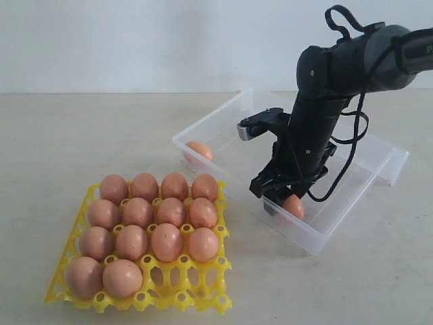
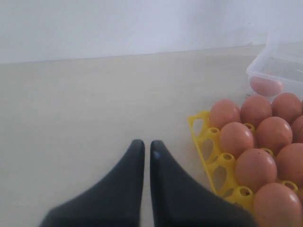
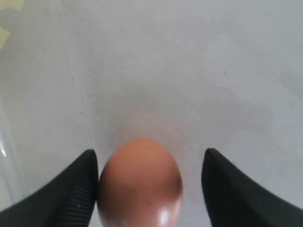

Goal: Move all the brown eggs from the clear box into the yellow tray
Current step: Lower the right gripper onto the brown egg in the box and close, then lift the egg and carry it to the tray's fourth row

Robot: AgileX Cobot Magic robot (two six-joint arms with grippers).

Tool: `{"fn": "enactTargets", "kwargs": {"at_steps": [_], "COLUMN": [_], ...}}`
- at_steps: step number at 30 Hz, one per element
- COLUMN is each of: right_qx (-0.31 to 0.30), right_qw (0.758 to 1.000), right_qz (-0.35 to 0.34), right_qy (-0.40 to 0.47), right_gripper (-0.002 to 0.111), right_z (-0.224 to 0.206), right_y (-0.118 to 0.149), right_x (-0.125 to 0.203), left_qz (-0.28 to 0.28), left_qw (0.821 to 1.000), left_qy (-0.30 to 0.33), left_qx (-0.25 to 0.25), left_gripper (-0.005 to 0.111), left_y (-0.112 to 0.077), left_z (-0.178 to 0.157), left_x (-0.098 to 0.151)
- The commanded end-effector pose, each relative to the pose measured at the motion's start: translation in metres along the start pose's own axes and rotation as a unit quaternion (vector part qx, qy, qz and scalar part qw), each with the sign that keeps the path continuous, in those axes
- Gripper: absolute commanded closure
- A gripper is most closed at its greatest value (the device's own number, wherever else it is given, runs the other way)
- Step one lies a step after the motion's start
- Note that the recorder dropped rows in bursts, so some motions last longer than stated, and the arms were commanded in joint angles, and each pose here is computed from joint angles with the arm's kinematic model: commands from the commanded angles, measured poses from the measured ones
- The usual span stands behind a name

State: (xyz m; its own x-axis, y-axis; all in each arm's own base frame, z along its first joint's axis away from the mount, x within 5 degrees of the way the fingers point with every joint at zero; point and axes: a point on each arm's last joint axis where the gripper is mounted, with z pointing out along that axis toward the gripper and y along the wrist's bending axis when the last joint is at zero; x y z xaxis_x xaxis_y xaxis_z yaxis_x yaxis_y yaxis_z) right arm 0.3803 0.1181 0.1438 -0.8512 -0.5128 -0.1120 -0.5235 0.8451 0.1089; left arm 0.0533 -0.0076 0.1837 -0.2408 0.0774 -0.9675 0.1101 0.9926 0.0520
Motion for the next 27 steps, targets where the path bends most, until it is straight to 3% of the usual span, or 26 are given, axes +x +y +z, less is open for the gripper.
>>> {"fn": "enactTargets", "kwargs": {"at_steps": [1,6,12,16,22,27], "right_qx": [-0.005,0.004,0.014,0.01,0.0,0.04], "right_qw": [1.0,1.0,1.0,0.993,0.938,0.908], "right_qz": [0.003,0.0,0.011,0.1,0.229,0.213], "right_qy": [0.008,-0.001,-0.009,-0.06,-0.259,-0.359], "right_gripper": [0.074,0.109,0.108,0.108,0.108,0.108], "right_z": [0.004,0.004,-0.001,-0.015,-0.035,-0.042], "right_y": [-0.002,-0.004,-0.004,-0.002,0.012,0.035], "right_x": [0.001,-0.001,-0.001,-0.008,0.008,0.057], "left_qz": [0.002,0.002,0.002,0.002,0.002,0.002], "left_qw": [1.0,1.0,1.0,1.0,1.0,1.0], "left_qy": [-0.002,-0.002,-0.002,-0.002,-0.002,-0.002], "left_qx": [0.001,0.001,0.001,0.001,0.001,0.001], "left_gripper": [0.103,0.103,0.103,0.103,0.103,0.103], "left_y": [0.0,0.0,0.0,0.0,0.0,0.0], "left_z": [0.0,0.0,0.0,0.0,0.0,0.0], "left_x": [0.001,0.001,0.001,0.001,0.001,0.001]}}
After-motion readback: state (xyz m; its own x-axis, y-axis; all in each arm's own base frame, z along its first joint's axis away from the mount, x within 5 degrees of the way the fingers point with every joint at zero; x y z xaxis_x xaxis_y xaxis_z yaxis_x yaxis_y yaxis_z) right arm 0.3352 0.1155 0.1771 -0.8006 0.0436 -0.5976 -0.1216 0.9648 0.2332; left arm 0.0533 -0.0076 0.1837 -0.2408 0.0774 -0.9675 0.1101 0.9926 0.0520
